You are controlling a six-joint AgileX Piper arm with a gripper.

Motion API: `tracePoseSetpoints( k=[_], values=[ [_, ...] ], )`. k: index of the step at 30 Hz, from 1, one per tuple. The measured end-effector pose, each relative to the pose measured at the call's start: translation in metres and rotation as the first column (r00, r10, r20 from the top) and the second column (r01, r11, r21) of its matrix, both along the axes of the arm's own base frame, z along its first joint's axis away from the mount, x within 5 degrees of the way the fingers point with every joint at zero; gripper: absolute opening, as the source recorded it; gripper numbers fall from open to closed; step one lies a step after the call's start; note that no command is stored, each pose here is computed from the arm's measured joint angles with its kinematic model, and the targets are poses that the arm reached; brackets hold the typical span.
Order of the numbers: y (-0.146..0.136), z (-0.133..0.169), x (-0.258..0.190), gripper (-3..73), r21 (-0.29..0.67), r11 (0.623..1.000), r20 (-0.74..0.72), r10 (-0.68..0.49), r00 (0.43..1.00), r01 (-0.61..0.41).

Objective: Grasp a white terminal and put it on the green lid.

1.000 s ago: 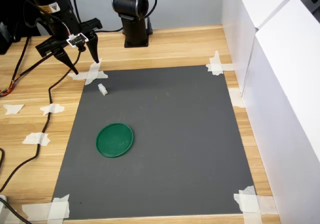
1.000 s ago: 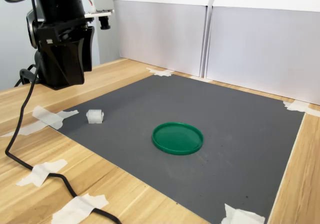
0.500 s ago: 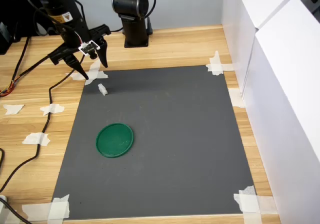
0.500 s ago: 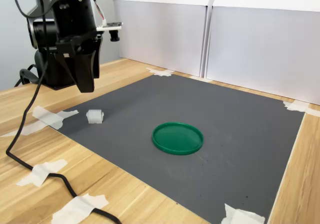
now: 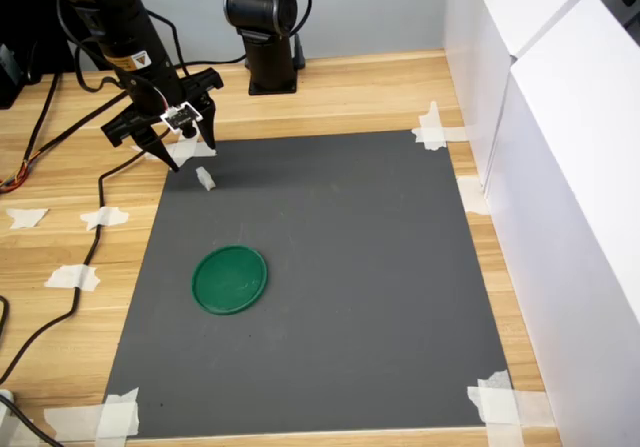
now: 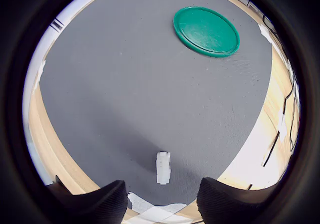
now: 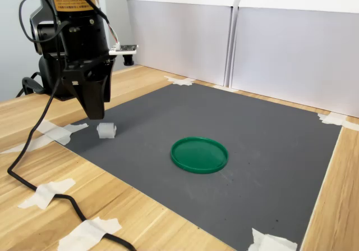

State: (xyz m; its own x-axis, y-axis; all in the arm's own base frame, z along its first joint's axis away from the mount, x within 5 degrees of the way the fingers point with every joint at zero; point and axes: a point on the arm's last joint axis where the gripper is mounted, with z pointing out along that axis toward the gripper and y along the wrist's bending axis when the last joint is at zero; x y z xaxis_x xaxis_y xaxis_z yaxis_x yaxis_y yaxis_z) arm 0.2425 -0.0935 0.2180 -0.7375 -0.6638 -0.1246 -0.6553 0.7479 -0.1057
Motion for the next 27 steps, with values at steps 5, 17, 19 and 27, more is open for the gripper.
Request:
tracePoseSetpoints(
  k=[5,17,19,27],
  values=[
    [0.001,-0.001,-0.002,58.5,0.008,1.0,-0.021,0.008,1.0,-0.008],
    [-0.001,-0.014,-0.001,58.0,-0.011,1.0,-0.01,0.018,1.0,-0.018],
    [0.0,-0.018,-0.002,57.9,-0.019,0.999,-0.004,0.028,1.0,-0.028],
    [0.001,-0.027,-0.002,57.8,-0.005,0.999,-0.001,0.049,0.999,-0.049]
  ],
)
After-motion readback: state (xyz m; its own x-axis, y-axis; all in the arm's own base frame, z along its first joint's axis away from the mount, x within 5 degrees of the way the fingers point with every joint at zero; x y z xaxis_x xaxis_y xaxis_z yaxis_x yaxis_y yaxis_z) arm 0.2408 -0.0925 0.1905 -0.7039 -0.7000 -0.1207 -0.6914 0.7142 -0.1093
